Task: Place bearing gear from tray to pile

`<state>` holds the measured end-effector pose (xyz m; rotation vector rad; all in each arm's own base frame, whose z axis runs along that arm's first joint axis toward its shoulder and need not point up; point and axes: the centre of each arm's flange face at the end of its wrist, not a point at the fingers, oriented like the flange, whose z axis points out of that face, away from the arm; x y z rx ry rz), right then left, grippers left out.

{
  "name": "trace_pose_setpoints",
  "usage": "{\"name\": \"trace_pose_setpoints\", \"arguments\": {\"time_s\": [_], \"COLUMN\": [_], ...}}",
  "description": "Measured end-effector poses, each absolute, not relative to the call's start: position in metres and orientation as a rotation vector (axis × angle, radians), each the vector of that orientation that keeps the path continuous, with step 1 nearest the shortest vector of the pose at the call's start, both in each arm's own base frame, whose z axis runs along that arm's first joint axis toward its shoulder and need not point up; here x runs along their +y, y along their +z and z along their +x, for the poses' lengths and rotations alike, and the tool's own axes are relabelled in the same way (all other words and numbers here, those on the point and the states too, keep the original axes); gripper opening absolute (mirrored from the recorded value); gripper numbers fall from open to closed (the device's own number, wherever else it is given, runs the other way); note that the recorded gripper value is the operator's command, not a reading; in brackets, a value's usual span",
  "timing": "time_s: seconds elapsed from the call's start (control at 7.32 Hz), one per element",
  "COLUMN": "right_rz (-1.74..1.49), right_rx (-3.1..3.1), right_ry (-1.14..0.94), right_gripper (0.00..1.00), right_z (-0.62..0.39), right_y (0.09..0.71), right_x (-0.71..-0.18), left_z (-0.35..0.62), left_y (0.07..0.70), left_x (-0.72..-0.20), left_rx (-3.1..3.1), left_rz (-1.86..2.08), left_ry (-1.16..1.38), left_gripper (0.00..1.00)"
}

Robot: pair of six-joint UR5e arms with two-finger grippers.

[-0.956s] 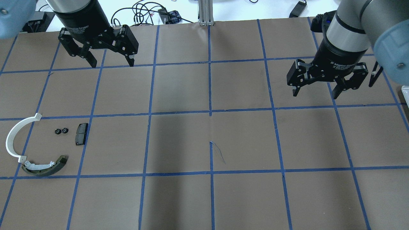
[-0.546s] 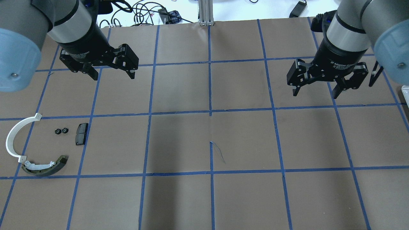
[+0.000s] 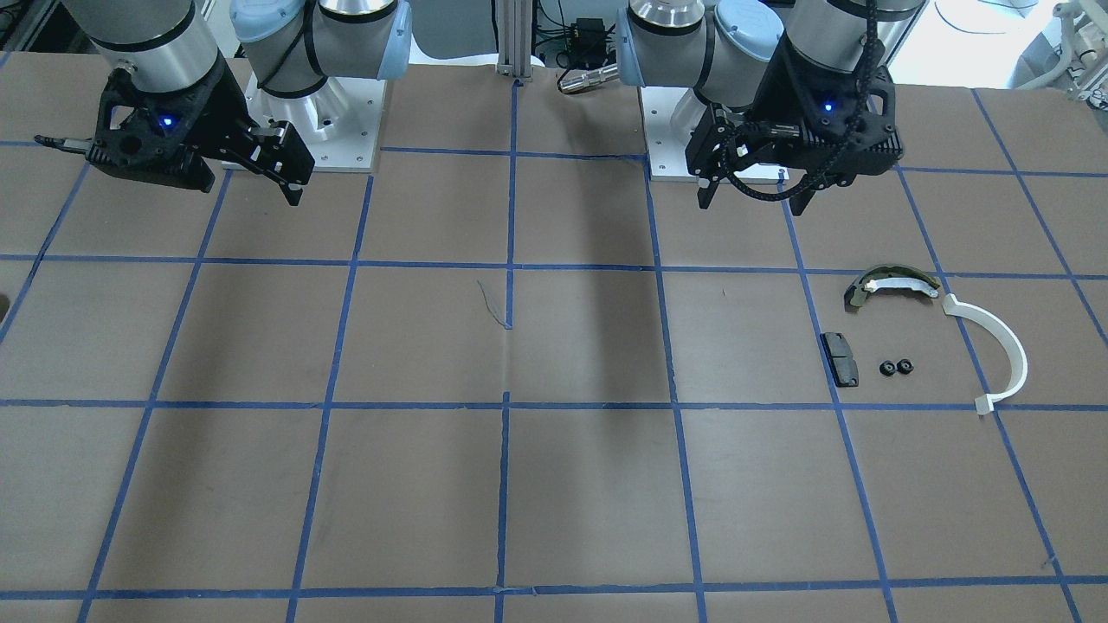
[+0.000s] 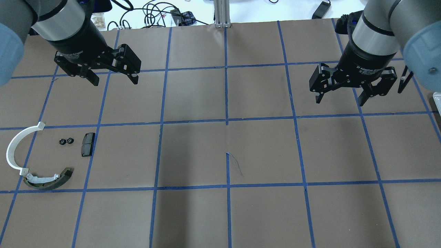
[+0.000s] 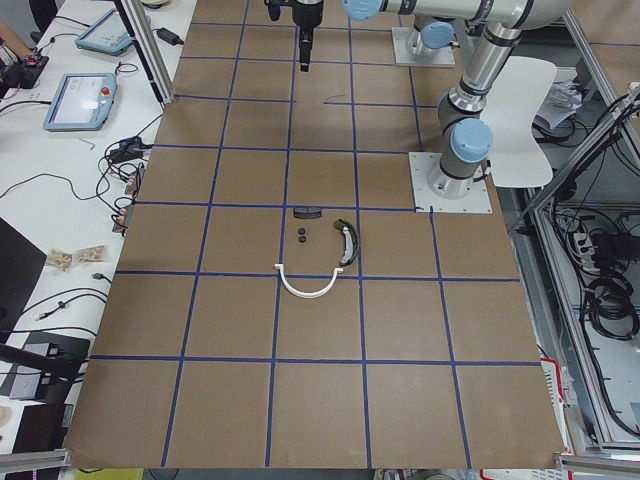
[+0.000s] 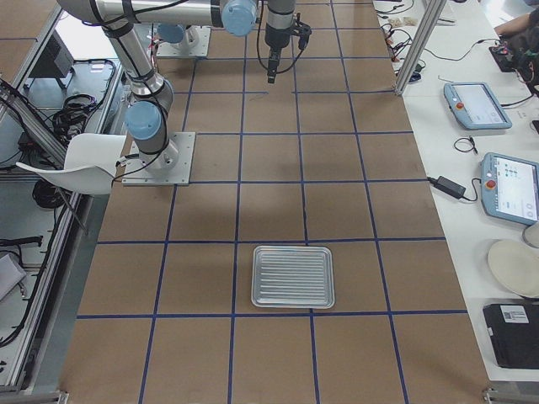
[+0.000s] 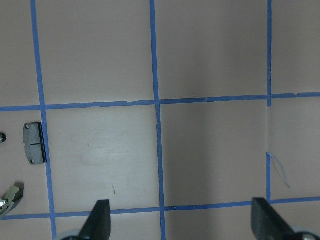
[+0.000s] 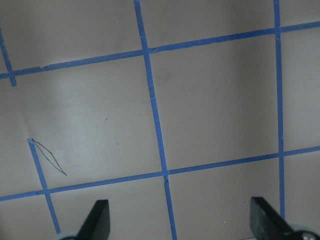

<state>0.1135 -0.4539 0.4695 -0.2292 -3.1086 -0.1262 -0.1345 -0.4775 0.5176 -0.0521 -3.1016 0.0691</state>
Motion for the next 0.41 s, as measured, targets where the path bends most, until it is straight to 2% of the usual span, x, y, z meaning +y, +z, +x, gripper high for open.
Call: {"name": "trace_pose_setpoints", "arguments": {"time_s": [0.41], "right_rz": [-0.23], "right_rx": [-3.108], "right_ry": [-0.124], "right_gripper": [1.0], "right_z": [0.1134], "right_y": [0.4698], "right_x": [-0.4538], "left_z": [-0.1347], "left_y": [0.5182], "left_x": [-0.4754], "left_rx": [-3.104], "left_rz": [-0.051], "left_ry": [0.062], "left_gripper": [1.0]}}
